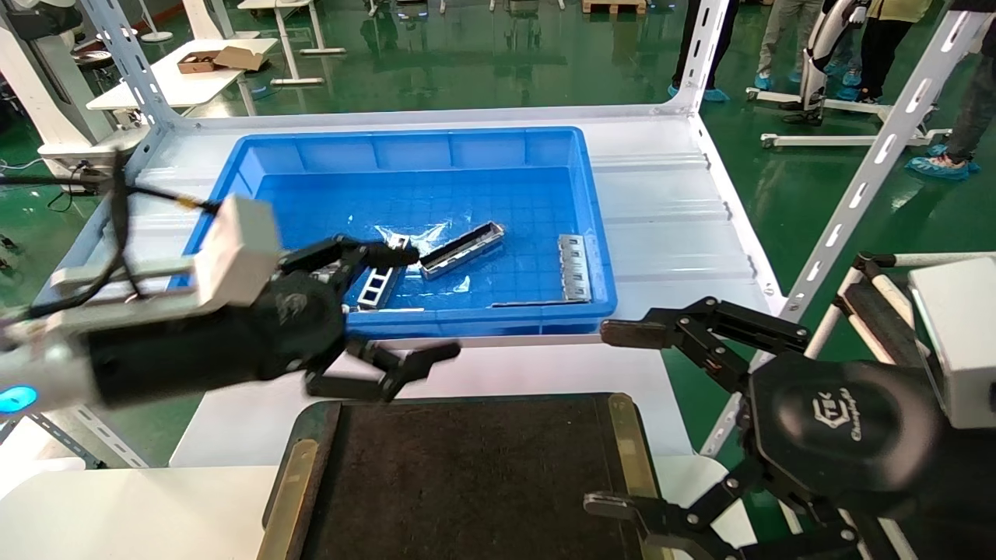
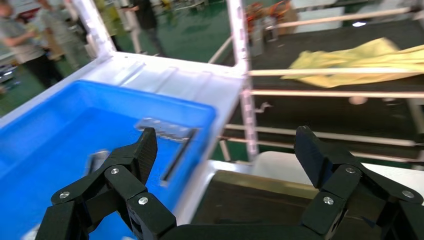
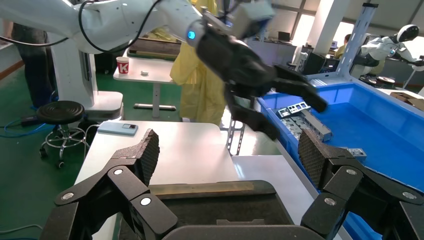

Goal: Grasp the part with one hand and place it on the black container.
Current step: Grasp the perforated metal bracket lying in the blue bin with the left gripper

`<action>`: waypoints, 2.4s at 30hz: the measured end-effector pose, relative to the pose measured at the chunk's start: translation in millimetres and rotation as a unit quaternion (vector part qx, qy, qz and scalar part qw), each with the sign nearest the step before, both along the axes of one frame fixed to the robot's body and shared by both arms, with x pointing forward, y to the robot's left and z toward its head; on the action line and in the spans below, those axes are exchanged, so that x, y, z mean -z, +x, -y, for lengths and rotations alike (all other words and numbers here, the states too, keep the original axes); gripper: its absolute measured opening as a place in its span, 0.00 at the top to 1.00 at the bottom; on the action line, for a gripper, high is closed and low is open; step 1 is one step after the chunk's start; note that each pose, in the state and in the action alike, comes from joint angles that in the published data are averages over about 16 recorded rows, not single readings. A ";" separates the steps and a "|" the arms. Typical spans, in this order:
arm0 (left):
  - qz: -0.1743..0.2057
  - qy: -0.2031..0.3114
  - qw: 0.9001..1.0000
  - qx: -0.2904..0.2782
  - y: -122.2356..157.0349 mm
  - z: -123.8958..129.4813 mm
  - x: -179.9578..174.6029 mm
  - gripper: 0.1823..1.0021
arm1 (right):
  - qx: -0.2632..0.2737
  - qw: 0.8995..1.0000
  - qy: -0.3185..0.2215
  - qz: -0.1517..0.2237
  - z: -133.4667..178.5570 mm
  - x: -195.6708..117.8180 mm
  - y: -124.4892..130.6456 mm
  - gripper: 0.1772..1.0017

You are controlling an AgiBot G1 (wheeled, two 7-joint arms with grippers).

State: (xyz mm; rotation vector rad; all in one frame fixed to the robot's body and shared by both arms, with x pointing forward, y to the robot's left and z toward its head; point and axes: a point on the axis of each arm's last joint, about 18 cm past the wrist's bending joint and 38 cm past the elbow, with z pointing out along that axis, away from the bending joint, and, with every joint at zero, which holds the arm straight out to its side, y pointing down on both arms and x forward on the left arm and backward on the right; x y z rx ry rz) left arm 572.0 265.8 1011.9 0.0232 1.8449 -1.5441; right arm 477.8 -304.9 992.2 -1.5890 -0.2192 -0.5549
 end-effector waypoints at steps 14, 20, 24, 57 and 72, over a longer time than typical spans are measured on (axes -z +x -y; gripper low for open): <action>0.000 0.002 0.995 -0.097 80.9 46.7 -21.0 0.00 | 0.000 1.000 0.000 0.000 0.0 0.0 0.0 0.00; -0.009 0.001 0.991 -0.131 111.1 65.1 -24.6 0.00 | 0.000 1.000 0.000 0.000 0.0 0.0 0.0 0.00; -0.018 0.000 0.988 -0.152 128.3 75.2 -25.1 0.00 | 0.000 1.000 0.000 0.000 0.0 0.0 0.0 0.00; -0.069 0.005 0.961 -0.267 198.3 101.5 8.7 0.02 | 0.000 1.000 0.000 0.000 0.0 0.0 0.0 0.02; -0.081 0.003 0.959 -0.272 200.2 103.3 14.8 0.20 | 0.000 1.000 0.000 0.000 0.0 0.0 0.0 0.22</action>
